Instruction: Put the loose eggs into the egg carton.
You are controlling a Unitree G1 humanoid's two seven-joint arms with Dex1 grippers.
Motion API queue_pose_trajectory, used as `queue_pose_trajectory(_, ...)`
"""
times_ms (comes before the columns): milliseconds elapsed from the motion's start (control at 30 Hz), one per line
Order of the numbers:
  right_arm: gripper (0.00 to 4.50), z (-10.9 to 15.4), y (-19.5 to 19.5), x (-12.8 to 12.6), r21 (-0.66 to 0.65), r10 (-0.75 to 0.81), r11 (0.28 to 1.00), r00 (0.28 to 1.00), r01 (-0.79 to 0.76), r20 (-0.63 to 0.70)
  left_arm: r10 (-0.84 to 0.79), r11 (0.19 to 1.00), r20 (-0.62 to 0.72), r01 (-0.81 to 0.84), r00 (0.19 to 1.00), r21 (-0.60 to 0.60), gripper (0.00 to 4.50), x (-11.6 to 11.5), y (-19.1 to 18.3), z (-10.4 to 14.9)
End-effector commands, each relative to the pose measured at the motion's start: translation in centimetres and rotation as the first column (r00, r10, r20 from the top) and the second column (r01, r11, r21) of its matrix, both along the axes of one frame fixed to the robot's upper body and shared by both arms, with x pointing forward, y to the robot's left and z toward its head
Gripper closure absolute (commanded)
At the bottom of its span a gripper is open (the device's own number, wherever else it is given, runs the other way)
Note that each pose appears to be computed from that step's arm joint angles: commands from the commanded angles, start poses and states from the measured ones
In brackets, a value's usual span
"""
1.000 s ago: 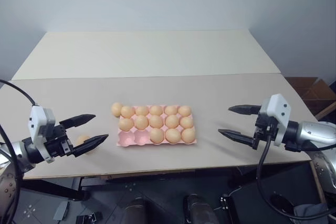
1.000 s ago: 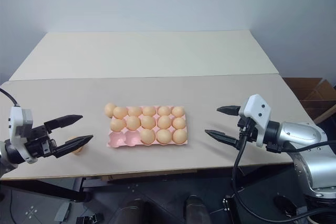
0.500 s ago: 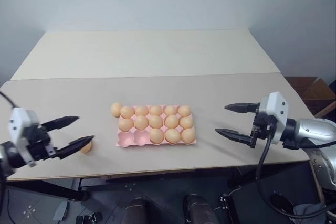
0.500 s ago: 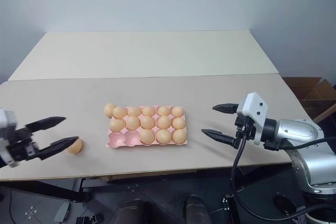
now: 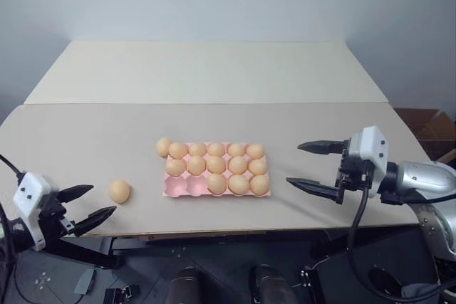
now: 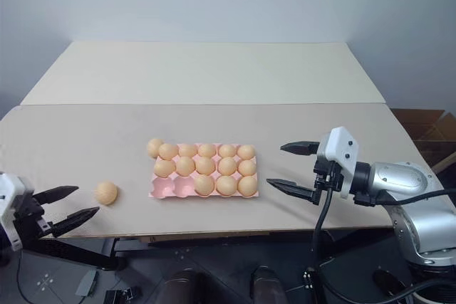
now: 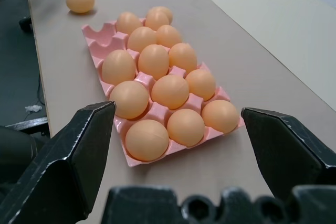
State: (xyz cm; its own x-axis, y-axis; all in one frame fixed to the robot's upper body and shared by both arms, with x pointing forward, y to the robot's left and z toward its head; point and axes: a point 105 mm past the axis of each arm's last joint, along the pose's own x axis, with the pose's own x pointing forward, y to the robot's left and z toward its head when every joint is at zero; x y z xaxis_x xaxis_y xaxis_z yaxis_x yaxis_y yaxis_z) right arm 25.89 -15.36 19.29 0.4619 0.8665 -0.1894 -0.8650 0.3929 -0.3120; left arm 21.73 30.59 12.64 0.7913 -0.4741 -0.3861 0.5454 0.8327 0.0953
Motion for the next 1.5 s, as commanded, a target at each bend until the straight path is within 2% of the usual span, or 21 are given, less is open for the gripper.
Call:
queue_pose_trajectory(33,0.01,0.8,0.9,-0.6,0.015,0.03,0.999,0.998,-0.031,0.057,0.009,1.0,0.024,-0.009,1.0,0.022,0.0,0.9,0.3,0.3)
queue_pose_trajectory(267,0.01,0.9,1.2,-0.6,0.027,0.026,0.999,0.997,-0.028,0.072,0.039,0.999,-0.038,-0.038,0.999,0.032,0.0,3.2,-0.2,-1.3)
queue_pose_trajectory(400,0.0,1.0,1.2,-0.6,0.026,0.026,0.999,0.997,-0.028,0.076,0.035,0.999,-0.052,-0.033,0.998,0.042,0.8,4.0,-0.6,-1.8)
queue_pose_trajectory(533,0.0,1.2,1.2,-0.5,0.029,0.021,0.999,0.996,-0.023,0.081,0.008,0.999,-0.055,-0.006,0.998,0.031,2.09,4.2,-1.2,-1.9)
queue_pose_trajectory(600,0.0,1.3,1.2,-0.4,0.031,0.016,0.999,0.996,-0.018,0.084,0.012,0.999,-0.038,-0.01,0.999,0.039,2.4,4.2,-1.2,-1.7)
queue_pose_trajectory(800,0.0,1.3,1.2,-0.4,0.034,0.005,0.999,0.996,-0.008,0.089,-0.115,0.993,0.058,0.113,0.992,0.025,2.4,3.7,-2.9,1.3)
queue_pose_trajectory(900,0.0,1.3,1.3,-0.4,0.036,0.001,0.999,0.996,-0.004,0.091,-0.242,0.968,0.147,0.248,0.959,-0.026,2.4,3.9,-5.9,4.0)
queue_pose_trajectory(1033,0.0,1.4,1.5,-0.3,0.036,-0.003,0.999,0.995,-0.001,0.095,-0.359,0.921,0.219,0.382,0.907,-0.074,2.4,4.6,-10.6,5.2)
queue_pose_trajectory(1200,0.0,1.8,1.8,-0.3,0.046,-0.013,0.999,0.994,0.008,0.111,-0.462,0.868,0.21,0.488,0.862,-0.09,2.4,4.9,-14.8,4.0)
queue_pose_trajectory(1433,0.0,2.0,1.9,-0.3,0.052,-0.027,0.998,0.992,0.021,0.122,-0.5,0.864,0.091,0.504,0.861,-0.025,2.4,5.5,-16.0,0.4)
queue_pose_trajectory(1500,0.0,2.0,1.9,-0.3,0.055,-0.029,0.998,0.992,0.023,0.122,-0.484,0.874,0.08,0.487,0.871,-0.011,1.81,5.8,-15.9,0.2)
